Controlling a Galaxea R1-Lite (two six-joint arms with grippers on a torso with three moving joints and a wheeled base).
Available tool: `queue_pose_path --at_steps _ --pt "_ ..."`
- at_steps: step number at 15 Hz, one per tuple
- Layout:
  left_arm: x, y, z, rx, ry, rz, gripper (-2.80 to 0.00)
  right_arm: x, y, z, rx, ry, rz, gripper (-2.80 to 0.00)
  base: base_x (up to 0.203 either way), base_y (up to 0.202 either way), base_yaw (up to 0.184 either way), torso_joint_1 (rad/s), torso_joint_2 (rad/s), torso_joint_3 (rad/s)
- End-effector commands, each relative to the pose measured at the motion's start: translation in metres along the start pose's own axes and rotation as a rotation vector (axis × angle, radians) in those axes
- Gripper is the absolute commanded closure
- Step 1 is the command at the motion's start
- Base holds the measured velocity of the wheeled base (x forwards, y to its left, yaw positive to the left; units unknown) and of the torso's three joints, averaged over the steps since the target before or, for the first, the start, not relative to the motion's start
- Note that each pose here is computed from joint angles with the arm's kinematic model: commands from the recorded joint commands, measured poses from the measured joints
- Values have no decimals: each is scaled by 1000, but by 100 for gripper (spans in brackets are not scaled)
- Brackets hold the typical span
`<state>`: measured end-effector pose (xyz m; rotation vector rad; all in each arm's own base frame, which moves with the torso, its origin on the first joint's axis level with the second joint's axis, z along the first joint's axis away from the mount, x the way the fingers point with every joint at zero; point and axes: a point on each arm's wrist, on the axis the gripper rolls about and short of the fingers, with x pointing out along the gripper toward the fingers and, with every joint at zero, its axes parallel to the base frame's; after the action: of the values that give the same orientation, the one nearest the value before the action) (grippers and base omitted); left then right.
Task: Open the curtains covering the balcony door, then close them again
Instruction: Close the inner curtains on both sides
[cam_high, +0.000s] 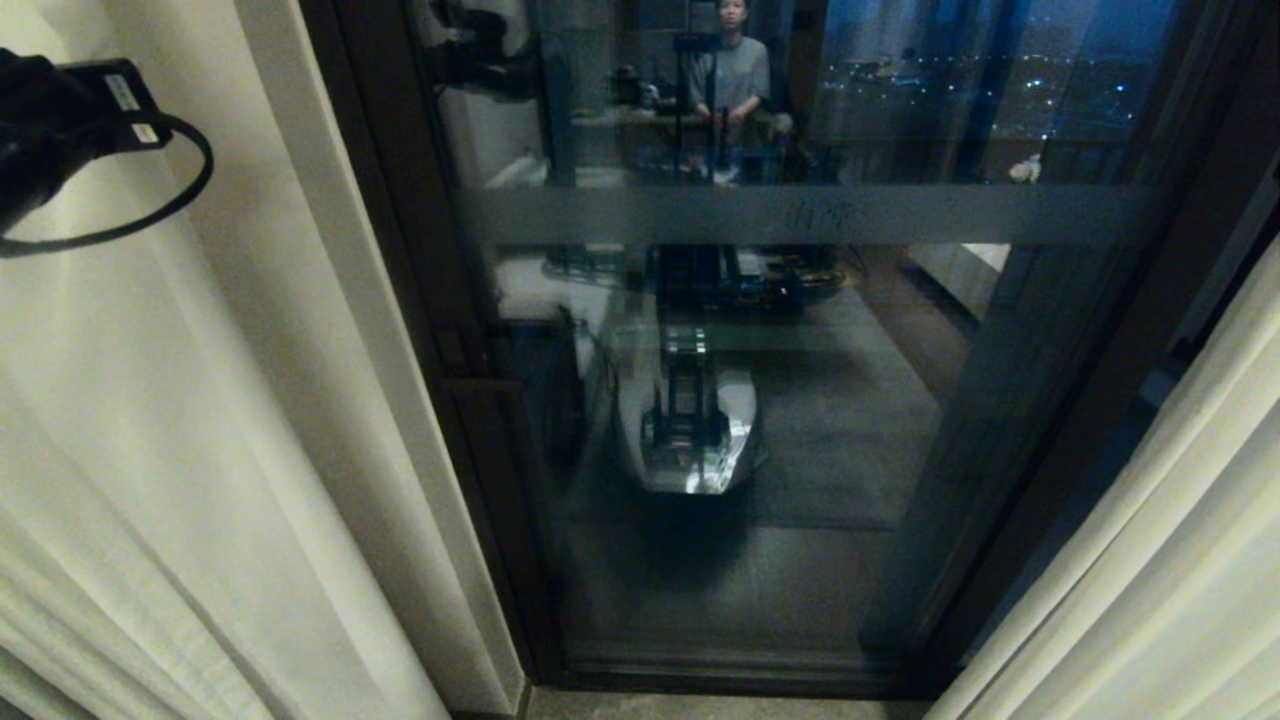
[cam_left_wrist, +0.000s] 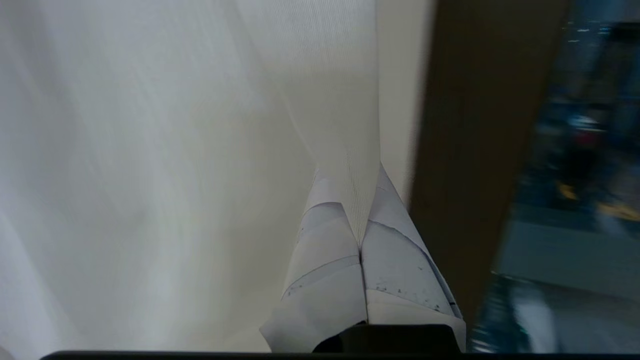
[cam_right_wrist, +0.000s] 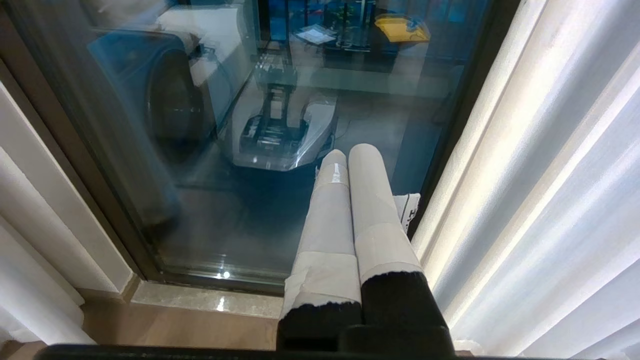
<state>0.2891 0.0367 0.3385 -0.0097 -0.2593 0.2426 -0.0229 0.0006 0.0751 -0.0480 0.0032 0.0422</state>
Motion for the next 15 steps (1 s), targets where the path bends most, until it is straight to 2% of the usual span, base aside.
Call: queue_pose_path --at_steps 1,7,15 --pt "-13 -8 9 -12 -20 -31 0 0 0 0 -1 1 1 0 0 0 0 0 0 0" --pt "-40 -33 5 -37 12 -141 0 0 0 0 -1 0 0 0 0 0 0 0 0 0" --pt "-53 -37 -1 -40 40 -168 0 0 0 0 -1 1 0 0 0 0 0 0 0 0"
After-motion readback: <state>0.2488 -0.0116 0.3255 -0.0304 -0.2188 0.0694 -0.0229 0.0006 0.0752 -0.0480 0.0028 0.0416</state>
